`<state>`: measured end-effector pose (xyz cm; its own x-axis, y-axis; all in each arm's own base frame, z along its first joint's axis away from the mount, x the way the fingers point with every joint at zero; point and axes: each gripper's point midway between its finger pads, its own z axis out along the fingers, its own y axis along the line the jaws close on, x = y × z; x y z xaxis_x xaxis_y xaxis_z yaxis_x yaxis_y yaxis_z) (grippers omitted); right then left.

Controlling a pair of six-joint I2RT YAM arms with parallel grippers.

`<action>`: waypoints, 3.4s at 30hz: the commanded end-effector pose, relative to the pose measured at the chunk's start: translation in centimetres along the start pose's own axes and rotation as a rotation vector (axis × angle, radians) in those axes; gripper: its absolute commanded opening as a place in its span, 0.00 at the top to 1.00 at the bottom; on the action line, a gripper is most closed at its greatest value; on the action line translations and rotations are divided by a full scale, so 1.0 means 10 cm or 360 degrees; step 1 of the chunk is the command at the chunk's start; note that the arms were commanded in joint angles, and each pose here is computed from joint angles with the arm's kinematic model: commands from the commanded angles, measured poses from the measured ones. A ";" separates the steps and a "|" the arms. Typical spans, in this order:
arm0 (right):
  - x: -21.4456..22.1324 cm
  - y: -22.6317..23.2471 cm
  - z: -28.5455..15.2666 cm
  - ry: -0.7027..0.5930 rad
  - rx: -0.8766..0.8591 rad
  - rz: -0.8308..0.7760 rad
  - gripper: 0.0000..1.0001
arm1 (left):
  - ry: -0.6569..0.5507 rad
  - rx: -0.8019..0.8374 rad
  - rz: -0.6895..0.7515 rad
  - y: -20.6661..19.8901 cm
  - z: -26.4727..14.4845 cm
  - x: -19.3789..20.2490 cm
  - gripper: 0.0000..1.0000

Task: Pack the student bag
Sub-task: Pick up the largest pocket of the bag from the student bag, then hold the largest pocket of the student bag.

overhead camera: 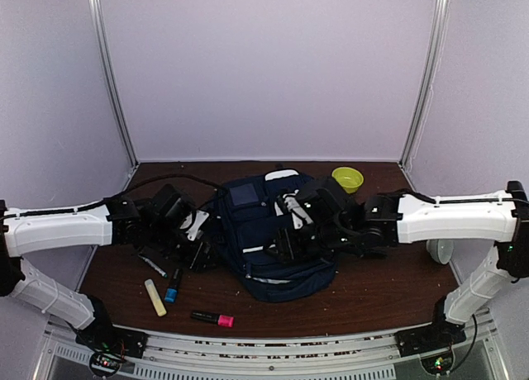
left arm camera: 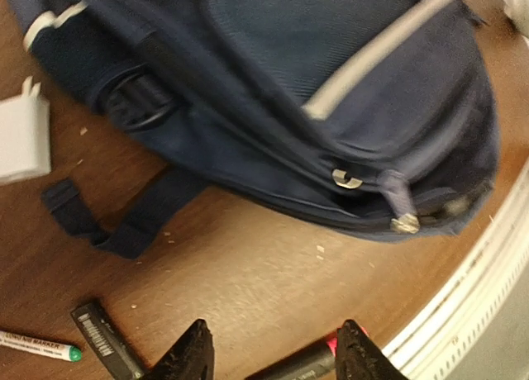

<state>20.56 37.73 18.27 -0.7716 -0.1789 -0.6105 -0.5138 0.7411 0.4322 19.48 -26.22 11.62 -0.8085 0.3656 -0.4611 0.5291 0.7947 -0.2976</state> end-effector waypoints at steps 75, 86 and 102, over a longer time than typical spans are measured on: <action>0.34 0.10 0.73 0.0054 0.0046 0.0256 1.00 | -0.0323 0.0141 -0.0665 0.08 0.54 -0.59 0.37; 0.30 0.10 0.66 0.0004 0.0050 0.0263 1.00 | -0.0296 0.0198 -0.0731 0.03 0.69 -0.61 0.36; 0.27 -0.04 0.52 -0.0071 0.0149 0.0285 1.00 | -0.0167 0.0304 -0.0934 -0.04 1.09 -0.47 0.68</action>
<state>20.46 41.16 11.37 -0.8492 -0.0555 -0.5252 -0.3430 0.8141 0.4686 25.38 -31.61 4.49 -0.9550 -0.1461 -0.2580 0.0370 0.8046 -0.5926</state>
